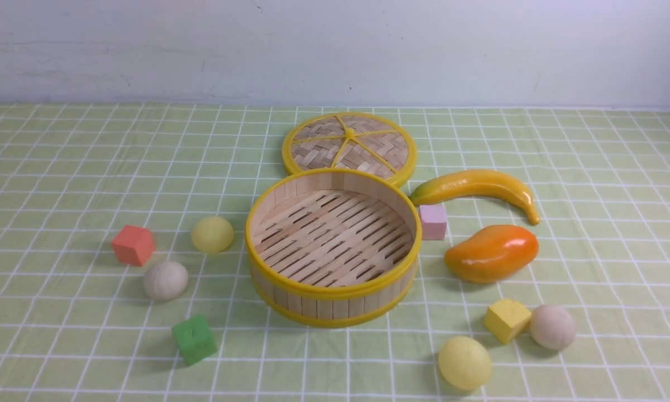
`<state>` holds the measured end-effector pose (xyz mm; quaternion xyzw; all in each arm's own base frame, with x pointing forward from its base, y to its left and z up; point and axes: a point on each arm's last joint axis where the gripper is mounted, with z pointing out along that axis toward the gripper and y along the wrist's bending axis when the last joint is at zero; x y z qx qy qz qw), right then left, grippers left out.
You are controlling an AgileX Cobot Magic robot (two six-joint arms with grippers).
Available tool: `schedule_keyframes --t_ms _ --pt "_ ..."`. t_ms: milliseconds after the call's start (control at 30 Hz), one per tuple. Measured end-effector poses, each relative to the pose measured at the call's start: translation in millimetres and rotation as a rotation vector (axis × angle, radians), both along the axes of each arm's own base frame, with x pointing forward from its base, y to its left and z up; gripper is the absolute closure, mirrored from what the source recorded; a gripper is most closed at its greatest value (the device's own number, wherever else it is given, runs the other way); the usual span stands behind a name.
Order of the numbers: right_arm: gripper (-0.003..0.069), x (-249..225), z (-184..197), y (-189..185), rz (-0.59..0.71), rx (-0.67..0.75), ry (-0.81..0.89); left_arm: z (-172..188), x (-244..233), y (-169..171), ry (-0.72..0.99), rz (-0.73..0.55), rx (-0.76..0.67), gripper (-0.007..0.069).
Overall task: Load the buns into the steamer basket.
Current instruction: Use the right arm to grab a steamed stuffed bun
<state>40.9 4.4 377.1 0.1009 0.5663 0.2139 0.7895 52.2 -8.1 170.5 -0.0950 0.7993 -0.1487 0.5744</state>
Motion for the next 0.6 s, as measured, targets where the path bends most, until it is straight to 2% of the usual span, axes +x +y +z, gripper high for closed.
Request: schedule_keyframes --t_ms 167,200,233,300,400,467,600 --pt "0.0419 46.8 26.5 8.5 0.033 -0.159 0.301 0.0 0.0 0.0 0.000 0.000 0.000 0.0404" --pt "0.0419 48.5 28.2 8.7 0.033 -0.167 0.310 0.0 0.0 0.0 0.000 0.000 0.000 0.0403" --pt "0.0419 67.2 22.2 10.4 0.038 -0.246 0.430 0.0 0.0 0.0 0.000 0.000 0.000 0.0400" --pt "0.0419 87.8 10.3 10.9 0.037 -0.364 0.551 0.0 0.0 0.0 0.000 0.000 0.000 0.0397" --pt "0.0419 114.8 -8.6 11.3 0.047 -0.458 0.686 0.0 0.0 0.0 0.000 0.000 0.000 0.0393" --pt "0.0419 124.8 -17.0 12.0 0.059 -0.471 0.741 0.0 0.0 0.0 0.000 0.000 0.000 0.0392" --pt "0.0419 156.3 -50.2 15.6 0.118 -0.466 0.955 0.0 0.0 0.0 0.000 0.000 0.000 0.0389"
